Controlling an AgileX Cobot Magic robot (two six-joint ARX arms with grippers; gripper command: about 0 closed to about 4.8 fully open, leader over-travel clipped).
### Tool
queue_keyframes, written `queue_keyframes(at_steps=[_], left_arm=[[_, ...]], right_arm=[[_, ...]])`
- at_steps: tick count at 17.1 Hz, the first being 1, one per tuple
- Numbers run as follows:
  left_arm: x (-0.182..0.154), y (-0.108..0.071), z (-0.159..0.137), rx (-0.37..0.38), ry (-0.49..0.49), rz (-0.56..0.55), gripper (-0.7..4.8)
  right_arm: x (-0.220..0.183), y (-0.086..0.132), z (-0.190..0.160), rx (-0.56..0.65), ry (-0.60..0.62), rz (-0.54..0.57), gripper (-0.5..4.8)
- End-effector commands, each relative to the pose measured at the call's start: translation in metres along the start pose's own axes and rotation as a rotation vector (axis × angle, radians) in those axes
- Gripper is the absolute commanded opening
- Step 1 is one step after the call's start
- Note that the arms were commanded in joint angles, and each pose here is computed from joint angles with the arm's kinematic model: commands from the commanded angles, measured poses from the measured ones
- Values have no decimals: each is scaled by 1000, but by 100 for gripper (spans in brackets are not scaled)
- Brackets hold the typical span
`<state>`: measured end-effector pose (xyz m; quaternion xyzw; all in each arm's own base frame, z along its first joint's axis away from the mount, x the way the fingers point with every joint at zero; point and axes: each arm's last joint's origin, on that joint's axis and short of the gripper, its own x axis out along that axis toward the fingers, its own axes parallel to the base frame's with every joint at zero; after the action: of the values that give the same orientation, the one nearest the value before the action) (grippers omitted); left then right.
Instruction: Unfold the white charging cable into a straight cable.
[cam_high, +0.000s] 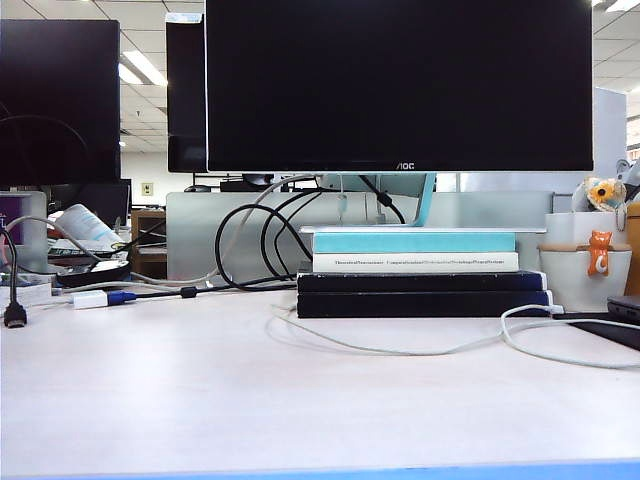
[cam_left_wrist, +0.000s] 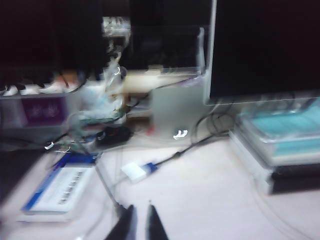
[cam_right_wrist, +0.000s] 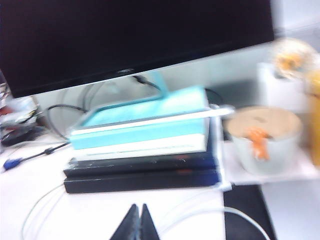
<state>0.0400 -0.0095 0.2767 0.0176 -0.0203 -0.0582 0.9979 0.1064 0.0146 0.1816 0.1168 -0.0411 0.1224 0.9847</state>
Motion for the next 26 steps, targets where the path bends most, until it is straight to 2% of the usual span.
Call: queue_keyframes(at_steps=[1,3,5,7,9,10,11,13,16,19,20,22,24,26], left_arm=[[21,-15,-15,-50,-155,-204,49],[36,-23,-47,-20,-162,-224,48],[48,-24,-92,-77,-31,-203,48],[51,-16,-104,-60,-5,-162,48],[53,-5,-106,-54,4,-99,44],[52,6,-108,-62,15,-81,-4],[51,16,-108,-97,15,-79,-5],[50,21,-108,-122,17,-17,-5],[50,23,-112,-122,52,72,-5],[49,26,-117,-169,92,205,-5],[49,26,-118,-175,99,200,-5],[51,18,-125,-128,152,124,-5],[52,11,-123,-55,139,59,-5],[53,4,-118,-5,94,45,-5]], right_arm=[[3,0,1,-53,-30,-5,-1],[5,1,2,-59,-37,5,-1],[7,1,3,-60,-42,23,-1],[7,1,2,-60,-41,22,-1],[7,1,2,-59,-34,21,-1],[7,0,1,-57,-23,18,-1],[7,0,-3,-52,19,9,-1],[7,-2,-7,-47,58,-8,-2],[6,-7,-15,-73,122,-149,-1],[6,-7,-14,-95,105,-155,-1],[6,-8,-14,-110,104,-173,-1],[5,-10,-18,-140,149,-204,-1],[5,-9,-19,-139,148,-190,-1],[6,-7,-12,-176,79,-157,-1]])
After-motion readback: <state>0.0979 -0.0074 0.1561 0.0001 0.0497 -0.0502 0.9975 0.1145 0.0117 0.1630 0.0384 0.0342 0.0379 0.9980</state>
